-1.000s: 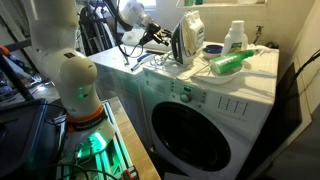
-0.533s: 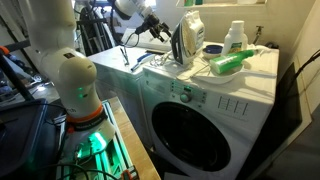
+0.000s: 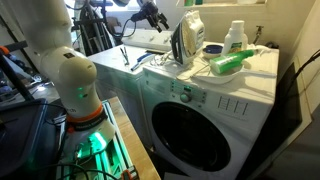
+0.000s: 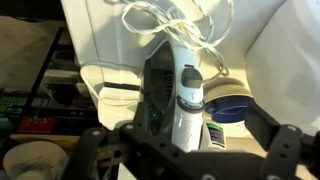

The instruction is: Place the iron upright

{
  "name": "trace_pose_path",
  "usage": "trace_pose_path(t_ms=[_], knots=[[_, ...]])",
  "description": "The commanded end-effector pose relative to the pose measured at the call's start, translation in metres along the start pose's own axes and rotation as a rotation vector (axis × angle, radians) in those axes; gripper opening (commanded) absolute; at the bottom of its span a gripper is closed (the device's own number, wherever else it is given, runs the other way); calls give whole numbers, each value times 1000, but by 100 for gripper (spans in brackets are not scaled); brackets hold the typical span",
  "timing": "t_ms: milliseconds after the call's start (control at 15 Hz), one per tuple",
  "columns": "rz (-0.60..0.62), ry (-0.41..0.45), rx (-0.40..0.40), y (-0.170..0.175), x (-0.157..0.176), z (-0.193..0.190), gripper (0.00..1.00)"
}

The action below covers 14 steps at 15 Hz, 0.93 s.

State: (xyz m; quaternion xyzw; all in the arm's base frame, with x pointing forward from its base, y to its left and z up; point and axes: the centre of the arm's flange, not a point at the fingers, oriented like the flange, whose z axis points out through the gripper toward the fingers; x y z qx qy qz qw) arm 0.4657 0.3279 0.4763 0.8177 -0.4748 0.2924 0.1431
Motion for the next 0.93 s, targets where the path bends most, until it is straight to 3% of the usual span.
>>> trace_pose_path(t_ms=[0,467,533,867], knots=[[13,-69,11,22,25,-22,100],[47,-75,-1,48,55,-52,100],[46,-59,17,29,47,-51,100],[52,-57,16,34,52,-55,100]])
